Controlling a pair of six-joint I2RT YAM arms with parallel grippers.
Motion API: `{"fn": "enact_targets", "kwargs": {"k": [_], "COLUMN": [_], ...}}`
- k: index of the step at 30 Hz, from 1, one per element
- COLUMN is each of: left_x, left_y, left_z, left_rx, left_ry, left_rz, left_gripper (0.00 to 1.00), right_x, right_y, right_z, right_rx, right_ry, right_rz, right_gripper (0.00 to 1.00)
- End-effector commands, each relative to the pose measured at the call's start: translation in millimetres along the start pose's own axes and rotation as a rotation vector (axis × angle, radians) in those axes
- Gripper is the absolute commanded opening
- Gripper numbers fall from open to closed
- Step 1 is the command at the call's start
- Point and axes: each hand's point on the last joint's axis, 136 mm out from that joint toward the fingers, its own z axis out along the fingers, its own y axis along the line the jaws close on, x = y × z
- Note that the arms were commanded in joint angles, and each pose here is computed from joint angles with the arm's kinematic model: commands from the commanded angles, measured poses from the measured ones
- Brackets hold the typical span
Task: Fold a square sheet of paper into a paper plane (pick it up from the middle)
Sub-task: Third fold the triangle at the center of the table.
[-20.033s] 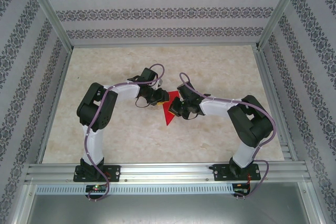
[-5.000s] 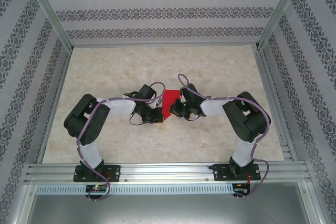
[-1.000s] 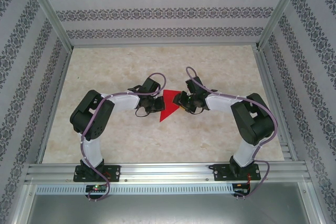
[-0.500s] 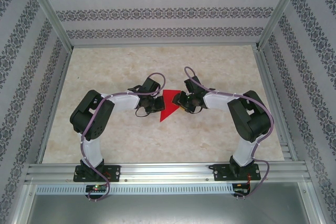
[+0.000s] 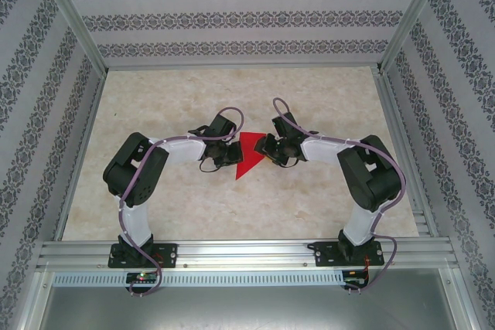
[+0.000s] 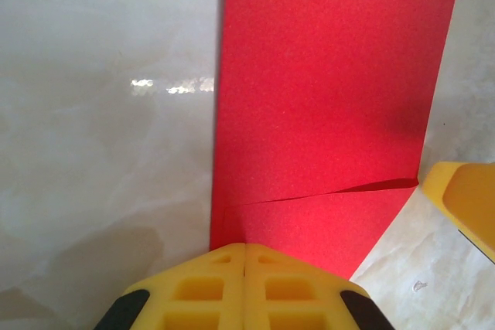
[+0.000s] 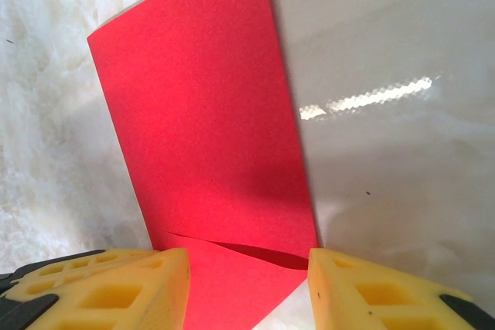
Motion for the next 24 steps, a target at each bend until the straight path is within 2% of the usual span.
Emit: {"fn": "enact_targets", "kwargs": {"k": [1,15,21,24], "left_x": [15.1,15.9,16.2,15.9], "left_y": [44.9,44.6,44.6,44.9], "left_z": [16.9,18.9,19.6,19.7], "left_rx": [-0.150,-0.143,-0.144,-0.144], "left_ry": [0.040,0.049,0.051,0.051], "left_rz": [-0.051,-0.050,-0.049,-0.050], "left_gripper": [0.06,0.06,0.06,0.06], "right_x": [-0.5,5.2,5.6,2.9], "right_y": [-2.8,3.8,15.6,10.3], "right_z": [-3.4,7.9,6.6,2.3], "right_rx": [0.013,-0.011,-0.068,-0.032], "right_ry": [-0.017,0.027,0.033,0.011], "right_rz": [-0.002,-0.013,-0.020,-0.018], "right_gripper": [0.45,0.45,0.44,0.44]}}
